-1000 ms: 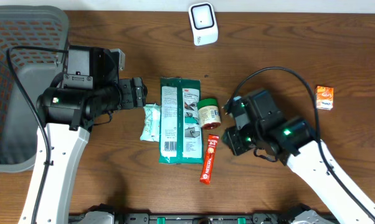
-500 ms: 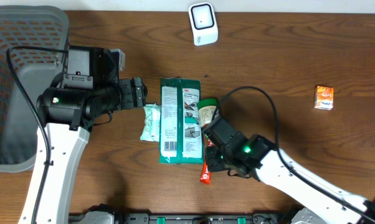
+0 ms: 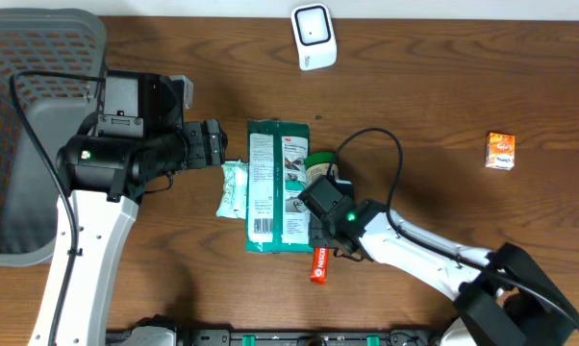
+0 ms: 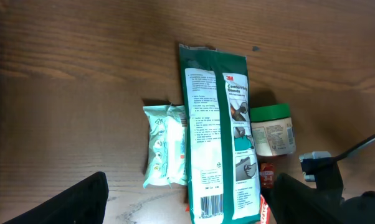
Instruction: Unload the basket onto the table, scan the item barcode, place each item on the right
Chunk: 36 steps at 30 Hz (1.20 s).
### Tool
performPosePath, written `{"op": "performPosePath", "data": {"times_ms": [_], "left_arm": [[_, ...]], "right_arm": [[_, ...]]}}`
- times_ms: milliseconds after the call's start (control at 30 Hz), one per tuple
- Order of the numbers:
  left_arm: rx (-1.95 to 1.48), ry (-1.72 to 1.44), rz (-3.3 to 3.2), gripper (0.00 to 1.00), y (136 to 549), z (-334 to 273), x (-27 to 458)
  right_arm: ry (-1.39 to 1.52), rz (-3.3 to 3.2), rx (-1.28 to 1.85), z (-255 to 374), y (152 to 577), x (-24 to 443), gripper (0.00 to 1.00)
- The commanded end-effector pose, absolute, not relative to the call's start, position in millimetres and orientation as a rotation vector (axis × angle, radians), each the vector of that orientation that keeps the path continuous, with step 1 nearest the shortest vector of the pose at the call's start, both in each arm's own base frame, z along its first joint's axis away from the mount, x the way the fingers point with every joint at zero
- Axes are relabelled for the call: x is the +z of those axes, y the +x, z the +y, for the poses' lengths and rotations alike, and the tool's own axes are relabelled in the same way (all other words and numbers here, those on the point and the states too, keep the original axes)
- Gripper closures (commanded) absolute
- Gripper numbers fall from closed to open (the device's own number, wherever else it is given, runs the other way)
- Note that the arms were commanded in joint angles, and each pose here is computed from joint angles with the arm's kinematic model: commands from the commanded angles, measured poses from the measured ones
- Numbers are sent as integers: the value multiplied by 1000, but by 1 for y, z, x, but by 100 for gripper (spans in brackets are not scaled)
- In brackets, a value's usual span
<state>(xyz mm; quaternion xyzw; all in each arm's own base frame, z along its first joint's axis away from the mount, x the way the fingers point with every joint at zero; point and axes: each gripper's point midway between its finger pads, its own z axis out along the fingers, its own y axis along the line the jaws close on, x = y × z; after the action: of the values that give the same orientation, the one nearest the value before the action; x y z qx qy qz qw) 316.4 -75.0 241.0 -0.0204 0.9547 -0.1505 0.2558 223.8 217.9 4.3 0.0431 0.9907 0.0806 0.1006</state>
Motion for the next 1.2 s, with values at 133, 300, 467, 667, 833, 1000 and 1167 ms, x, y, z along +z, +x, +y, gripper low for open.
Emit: {"op": "performPosePath", "data": {"times_ms": [133, 300, 467, 667, 833, 1000, 1167], "left_arm": [[-397, -61, 2578, 15, 318, -73, 246], [-397, -61, 2578, 15, 318, -73, 246], [-397, -61, 2578, 16, 318, -73, 246], [-397, -61, 2578, 16, 318, -73, 246], [-397, -61, 2578, 15, 318, -73, 246], [-397, -61, 2578, 15, 318, -73, 246], [-397, -61, 2578, 16, 318, -73, 246]], "right_arm": [[286, 2894, 166, 202, 232, 0, 83], [296, 2910, 124, 195, 229, -3, 99], [332, 2921, 81, 178, 227, 7, 99], [376, 2790, -254, 91, 232, 55, 99], [282, 2791, -228, 69, 243, 69, 99], [280, 2908, 110, 109, 237, 57, 70], [324, 3033, 255, 138, 213, 46, 69]]}}
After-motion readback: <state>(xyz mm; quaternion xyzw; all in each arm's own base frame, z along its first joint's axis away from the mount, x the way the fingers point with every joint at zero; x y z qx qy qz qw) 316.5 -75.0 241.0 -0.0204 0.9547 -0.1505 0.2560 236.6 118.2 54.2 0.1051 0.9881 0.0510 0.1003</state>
